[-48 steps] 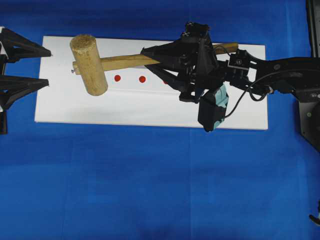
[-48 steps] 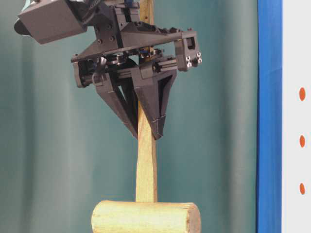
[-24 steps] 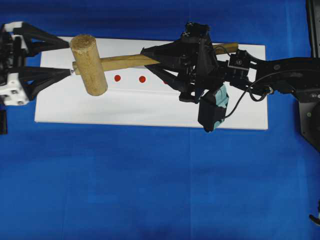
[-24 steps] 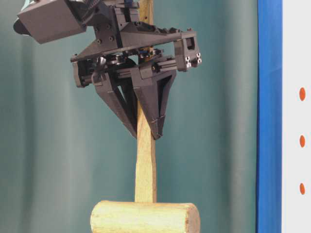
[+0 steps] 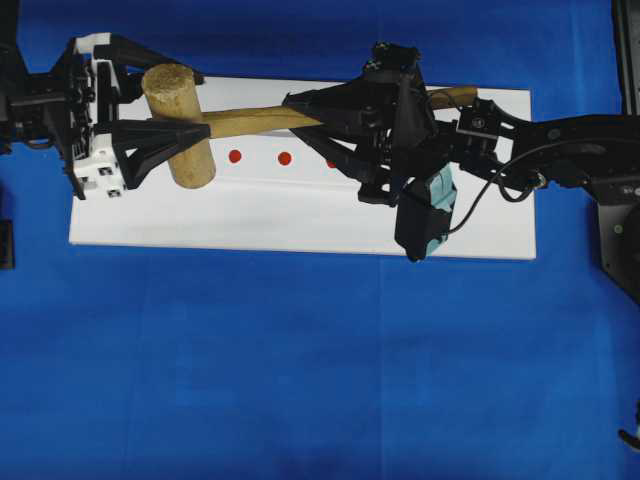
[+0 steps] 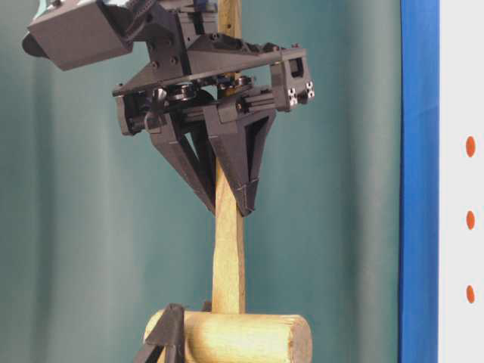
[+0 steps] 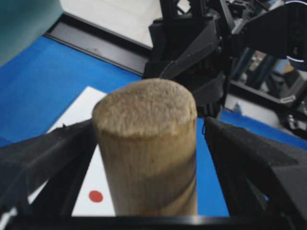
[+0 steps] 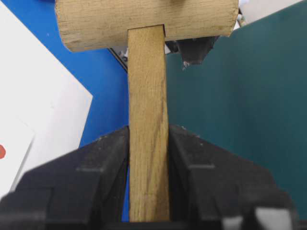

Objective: Hit the mark with a hammer.
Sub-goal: 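Grasp the mallet head with the left gripper, open the right gripper, then regrasp the handle with the right gripper nearer the head, then release the head with the left gripper, raise mallet over red dots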

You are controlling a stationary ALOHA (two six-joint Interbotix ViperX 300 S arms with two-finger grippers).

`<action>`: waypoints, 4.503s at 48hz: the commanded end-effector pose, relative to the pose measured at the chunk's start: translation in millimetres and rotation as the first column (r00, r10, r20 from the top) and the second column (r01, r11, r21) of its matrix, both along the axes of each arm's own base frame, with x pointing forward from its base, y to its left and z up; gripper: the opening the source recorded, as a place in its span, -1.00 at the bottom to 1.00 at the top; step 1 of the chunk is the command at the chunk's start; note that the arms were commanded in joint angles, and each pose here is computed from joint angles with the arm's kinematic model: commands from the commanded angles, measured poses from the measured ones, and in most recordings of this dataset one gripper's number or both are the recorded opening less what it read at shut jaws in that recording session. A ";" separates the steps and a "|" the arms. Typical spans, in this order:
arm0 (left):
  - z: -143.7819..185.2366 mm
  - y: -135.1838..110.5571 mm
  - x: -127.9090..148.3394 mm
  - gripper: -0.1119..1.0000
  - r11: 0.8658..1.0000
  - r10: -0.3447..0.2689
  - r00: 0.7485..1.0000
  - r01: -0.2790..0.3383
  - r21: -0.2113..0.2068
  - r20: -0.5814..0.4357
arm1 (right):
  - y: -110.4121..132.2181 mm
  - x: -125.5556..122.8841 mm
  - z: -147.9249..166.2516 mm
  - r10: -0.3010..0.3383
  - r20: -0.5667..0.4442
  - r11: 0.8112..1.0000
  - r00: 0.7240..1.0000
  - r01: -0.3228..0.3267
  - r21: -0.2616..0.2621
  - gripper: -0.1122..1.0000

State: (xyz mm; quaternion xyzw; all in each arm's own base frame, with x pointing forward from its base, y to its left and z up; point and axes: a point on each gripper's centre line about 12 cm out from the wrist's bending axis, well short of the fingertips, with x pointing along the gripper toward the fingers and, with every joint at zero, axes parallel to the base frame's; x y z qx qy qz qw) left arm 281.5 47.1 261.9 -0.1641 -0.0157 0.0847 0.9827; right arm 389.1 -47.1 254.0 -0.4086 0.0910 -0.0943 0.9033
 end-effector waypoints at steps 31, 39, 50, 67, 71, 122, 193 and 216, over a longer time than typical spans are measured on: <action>6.9 -7.8 2.6 0.02 0.998 -0.029 1.000 0.029 -0.062 -0.003 | -3.9 -1.0 17.7 -0.016 0.038 0.999 0.999 0.014 0.032 -0.62; 6.4 -8.0 2.2 0.02 0.998 -0.030 1.000 0.030 -0.054 -0.008 | -7.0 -0.8 19.1 -0.042 0.046 0.997 0.998 0.039 0.073 -0.50; 10.9 -8.5 -1.1 0.02 0.999 -0.031 1.000 0.031 0.041 -0.007 | -3.7 -1.0 8.1 -0.030 -0.038 0.988 0.999 0.036 0.148 0.66; 1.9 -9.5 2.8 0.02 0.932 -0.025 0.988 0.078 0.353 -0.153 | 7.3 0.4 7.9 0.010 -0.147 0.909 0.989 0.053 0.414 0.90; -0.1 -13.0 3.1 0.02 0.905 -0.032 0.983 0.105 0.412 -0.180 | 6.7 0.5 9.3 -0.005 -0.140 0.886 0.990 0.070 0.459 0.90; 5.9 -19.9 3.5 0.02 0.883 -0.052 0.984 0.124 0.452 -0.168 | 4.8 15.7 -21.8 -0.068 -0.211 0.722 0.975 0.194 0.664 -0.77; 0.5 -27.8 -77.6 0.61 0.914 -0.064 0.965 0.158 0.373 -0.253 | 3.3 -43.5 -18.7 -0.145 -0.199 0.603 0.969 0.246 0.759 -0.77; -3.1 -30.7 -104.0 0.61 0.916 -0.068 0.957 0.172 0.362 -0.283 | -4.6 -16.9 -15.4 -0.169 -0.189 0.598 0.967 0.253 0.760 -0.77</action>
